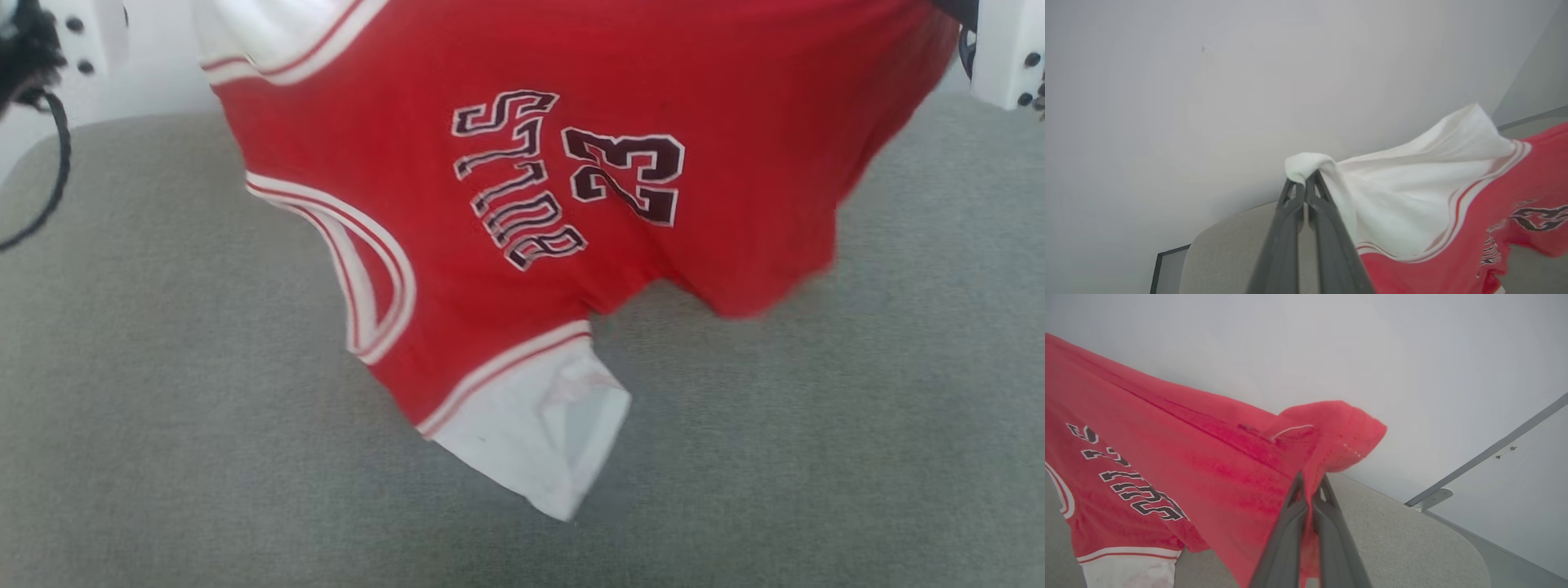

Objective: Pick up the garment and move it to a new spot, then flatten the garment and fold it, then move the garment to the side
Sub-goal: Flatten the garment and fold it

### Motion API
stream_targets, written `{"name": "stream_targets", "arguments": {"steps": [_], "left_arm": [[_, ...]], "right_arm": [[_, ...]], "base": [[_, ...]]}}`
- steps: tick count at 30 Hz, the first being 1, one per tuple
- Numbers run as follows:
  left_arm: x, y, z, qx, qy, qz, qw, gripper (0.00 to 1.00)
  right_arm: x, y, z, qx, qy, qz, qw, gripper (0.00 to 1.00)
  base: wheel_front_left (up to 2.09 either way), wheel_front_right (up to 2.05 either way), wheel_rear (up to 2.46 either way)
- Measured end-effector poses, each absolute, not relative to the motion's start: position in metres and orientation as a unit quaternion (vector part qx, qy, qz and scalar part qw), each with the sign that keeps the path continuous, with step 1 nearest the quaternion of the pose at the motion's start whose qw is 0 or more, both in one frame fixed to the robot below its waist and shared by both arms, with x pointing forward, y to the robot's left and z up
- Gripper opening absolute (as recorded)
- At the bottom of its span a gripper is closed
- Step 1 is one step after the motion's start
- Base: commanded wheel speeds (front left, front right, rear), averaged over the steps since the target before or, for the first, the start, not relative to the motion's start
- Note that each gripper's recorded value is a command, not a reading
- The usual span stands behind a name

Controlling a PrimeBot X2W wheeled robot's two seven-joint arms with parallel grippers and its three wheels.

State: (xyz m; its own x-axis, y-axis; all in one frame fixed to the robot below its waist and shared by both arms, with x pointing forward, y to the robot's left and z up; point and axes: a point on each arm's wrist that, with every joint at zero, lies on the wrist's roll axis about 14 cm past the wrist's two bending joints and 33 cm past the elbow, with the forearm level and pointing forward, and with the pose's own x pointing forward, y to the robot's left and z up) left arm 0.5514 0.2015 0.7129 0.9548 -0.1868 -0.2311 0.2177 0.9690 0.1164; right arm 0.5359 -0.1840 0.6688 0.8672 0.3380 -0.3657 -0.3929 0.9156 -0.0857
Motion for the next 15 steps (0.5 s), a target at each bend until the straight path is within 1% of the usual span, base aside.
{"name": "stream_targets", "arguments": {"steps": [3, 7, 10, 15], "left_arm": [[0.558, 0.194, 0.73, 0.075, 0.086, -0.106, 0.988, 0.0], [0.575, 0.186, 0.748, 0.085, 0.039, -0.107, 0.99, 0.0], [0.594, 0.179, 0.76, 0.083, -0.001, -0.108, 0.991, 0.0], [0.629, 0.168, 0.778, 0.086, -0.081, -0.109, 0.987, 0.0]], "right_arm": [[0.534, -0.19, 0.677, -0.08, 0.16, 0.18, 0.967, 0.0], [0.548, -0.195, 0.685, -0.084, 0.126, 0.166, 0.975, 0.0], [0.565, -0.197, 0.684, -0.081, 0.105, 0.154, 0.979, 0.0], [0.605, -0.209, 0.689, -0.072, 0.044, 0.118, 0.989, 0.0]], "base": [[0.0, 0.0, 0.0], [0.0, 0.0, 0.0], [0.0, 0.0, 0.0], [0.0, 0.0, 0.0]]}}
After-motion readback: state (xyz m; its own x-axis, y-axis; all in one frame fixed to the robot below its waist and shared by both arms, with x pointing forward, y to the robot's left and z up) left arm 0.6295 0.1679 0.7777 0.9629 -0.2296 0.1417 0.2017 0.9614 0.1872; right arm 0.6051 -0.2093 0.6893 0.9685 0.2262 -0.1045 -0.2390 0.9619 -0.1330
